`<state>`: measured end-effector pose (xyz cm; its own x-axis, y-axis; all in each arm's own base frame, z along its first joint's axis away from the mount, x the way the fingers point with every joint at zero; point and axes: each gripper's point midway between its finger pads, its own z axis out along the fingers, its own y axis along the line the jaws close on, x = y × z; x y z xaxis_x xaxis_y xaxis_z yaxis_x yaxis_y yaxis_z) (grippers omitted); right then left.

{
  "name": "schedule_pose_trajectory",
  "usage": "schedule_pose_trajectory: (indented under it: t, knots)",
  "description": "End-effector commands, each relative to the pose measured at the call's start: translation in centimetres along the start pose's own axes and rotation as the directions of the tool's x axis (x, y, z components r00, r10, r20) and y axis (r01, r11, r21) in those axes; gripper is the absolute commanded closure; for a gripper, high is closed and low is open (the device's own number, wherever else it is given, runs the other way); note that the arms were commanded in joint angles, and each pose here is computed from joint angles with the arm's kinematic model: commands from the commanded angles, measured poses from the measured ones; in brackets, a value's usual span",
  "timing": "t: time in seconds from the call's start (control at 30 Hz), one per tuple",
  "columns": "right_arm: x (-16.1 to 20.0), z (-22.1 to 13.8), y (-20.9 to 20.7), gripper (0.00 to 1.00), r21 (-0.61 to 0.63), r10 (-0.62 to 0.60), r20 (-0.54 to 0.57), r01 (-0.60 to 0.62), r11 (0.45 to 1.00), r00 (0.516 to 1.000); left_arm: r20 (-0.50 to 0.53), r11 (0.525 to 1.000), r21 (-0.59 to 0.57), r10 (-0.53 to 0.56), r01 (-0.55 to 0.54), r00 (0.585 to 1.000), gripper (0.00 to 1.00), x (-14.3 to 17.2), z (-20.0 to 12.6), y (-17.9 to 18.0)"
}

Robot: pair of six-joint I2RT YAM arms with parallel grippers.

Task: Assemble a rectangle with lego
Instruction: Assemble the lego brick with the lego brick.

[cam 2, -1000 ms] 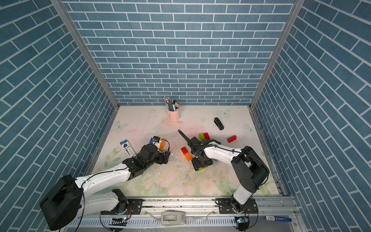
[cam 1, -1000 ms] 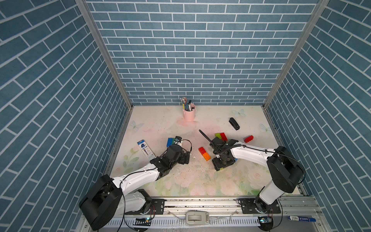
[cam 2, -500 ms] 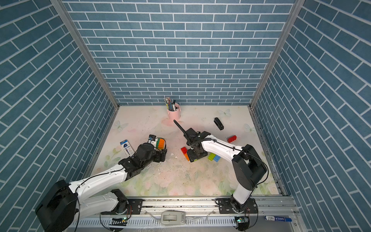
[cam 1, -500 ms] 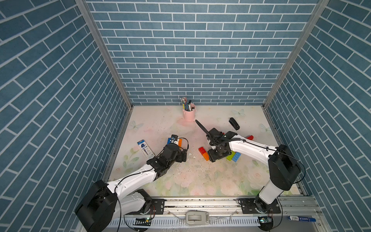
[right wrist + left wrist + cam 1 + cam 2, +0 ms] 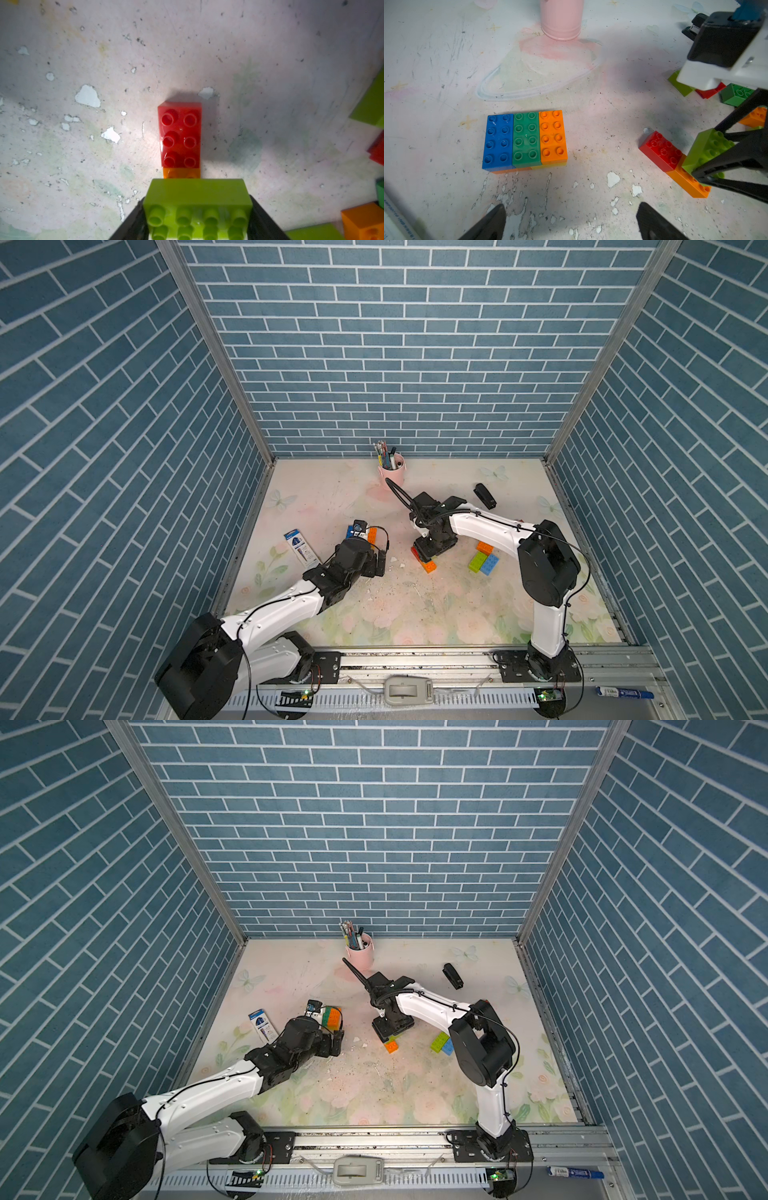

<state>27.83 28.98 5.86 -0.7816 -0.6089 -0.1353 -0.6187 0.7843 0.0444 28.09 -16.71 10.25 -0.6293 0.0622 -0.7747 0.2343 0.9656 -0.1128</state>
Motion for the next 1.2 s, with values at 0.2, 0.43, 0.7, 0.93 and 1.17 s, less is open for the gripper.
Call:
schedule_pose_trajectory:
  t: [0.2, 0.43, 0.7, 0.93, 1.17]
  knots:
    - [0.0, 0.4, -0.3, 0.68, -0.018, -0.051, -0.051, 0.05, 0.999, 0.997, -0.027, 0.999, -0.022, 0.026, -0.026, 0.999, 0.01, 0.7, 0.5, 0.4]
    - [-0.2, 0.6, -0.1, 0.68, -0.032, -0.047, -0.056, 0.046, 0.998, 0.997, -0.026, 0.999, -0.016, 0.027, -0.028, 0.999, 0.01, 0.7, 0.5, 0.4]
    - [-0.3, 0.8, -0.1, 0.69, -0.034, -0.041, -0.061, 0.039, 0.999, 0.997, -0.024, 1.0, -0.012, 0.026, -0.026, 0.999, 0.01, 0.9, 0.5, 0.3]
    - [-0.5, 0.9, -0.1, 0.7, -0.035, -0.038, -0.06, 0.036, 0.999, 0.997, -0.019, 1.0, -0.007, 0.023, -0.024, 1.0, 0.01, 0.8, 0.6, 0.2]
    - [-0.6, 1.3, -0.1, 0.7, -0.034, -0.033, -0.068, 0.031, 0.999, 0.997, -0.018, 1.0, -0.004, 0.024, -0.024, 1.0, 0.01, 0.8, 0.6, 0.2]
